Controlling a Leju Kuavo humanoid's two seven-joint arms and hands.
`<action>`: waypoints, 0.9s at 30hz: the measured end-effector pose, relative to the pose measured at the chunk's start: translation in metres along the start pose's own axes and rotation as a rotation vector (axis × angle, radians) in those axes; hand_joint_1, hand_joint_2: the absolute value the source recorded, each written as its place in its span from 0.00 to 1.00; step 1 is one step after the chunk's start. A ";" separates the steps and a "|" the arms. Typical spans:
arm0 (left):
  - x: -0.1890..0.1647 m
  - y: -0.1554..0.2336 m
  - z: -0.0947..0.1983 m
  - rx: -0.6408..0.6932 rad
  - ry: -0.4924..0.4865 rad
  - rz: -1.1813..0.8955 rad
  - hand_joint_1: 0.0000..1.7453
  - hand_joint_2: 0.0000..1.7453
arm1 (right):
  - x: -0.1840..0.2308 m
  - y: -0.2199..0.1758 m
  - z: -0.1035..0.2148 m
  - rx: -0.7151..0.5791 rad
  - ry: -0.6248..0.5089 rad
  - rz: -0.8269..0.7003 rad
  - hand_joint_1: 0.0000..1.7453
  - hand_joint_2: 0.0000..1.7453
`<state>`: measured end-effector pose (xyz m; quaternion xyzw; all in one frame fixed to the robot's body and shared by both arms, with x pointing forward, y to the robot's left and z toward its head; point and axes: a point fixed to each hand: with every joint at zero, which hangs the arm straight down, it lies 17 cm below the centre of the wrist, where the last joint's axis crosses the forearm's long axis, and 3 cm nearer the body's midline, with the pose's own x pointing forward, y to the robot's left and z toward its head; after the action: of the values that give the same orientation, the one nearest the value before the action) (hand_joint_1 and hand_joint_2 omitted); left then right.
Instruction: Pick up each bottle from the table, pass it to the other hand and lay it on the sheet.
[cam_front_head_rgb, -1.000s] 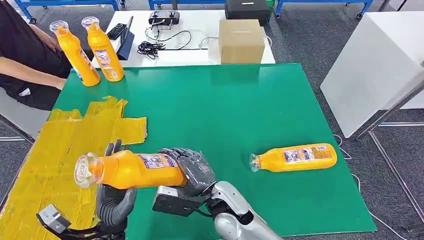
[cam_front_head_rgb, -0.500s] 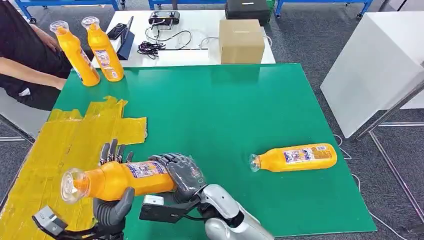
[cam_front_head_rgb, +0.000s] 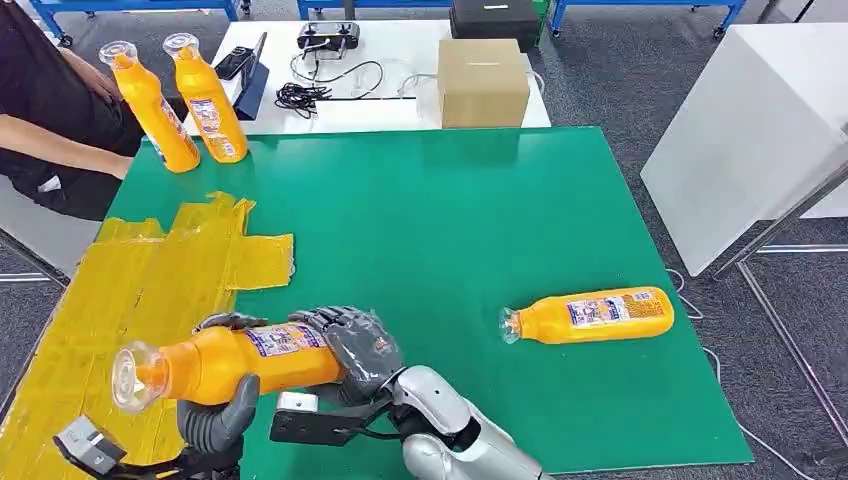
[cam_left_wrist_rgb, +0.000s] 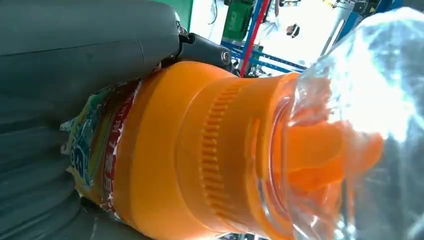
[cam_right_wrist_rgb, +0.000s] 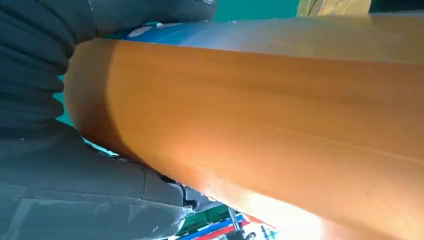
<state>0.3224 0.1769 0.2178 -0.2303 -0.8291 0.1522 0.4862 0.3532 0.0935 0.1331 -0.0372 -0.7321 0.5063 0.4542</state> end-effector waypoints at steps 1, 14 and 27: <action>0.000 0.000 0.000 0.001 -0.001 -0.001 1.00 1.00 | 0.000 0.000 0.000 0.001 0.000 0.000 1.00 1.00; 0.000 0.009 0.000 0.023 -0.018 -0.198 1.00 1.00 | -0.025 -0.008 0.011 -0.078 0.065 0.017 0.00 0.00; 0.015 0.050 0.002 0.132 -0.073 -0.669 1.00 1.00 | -0.053 -0.048 0.055 -0.265 0.134 0.015 0.00 0.00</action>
<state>0.3264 0.2268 0.2043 0.0918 -0.8640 0.0457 0.4930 0.3646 0.0039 0.1326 -0.1363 -0.7603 0.4049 0.4894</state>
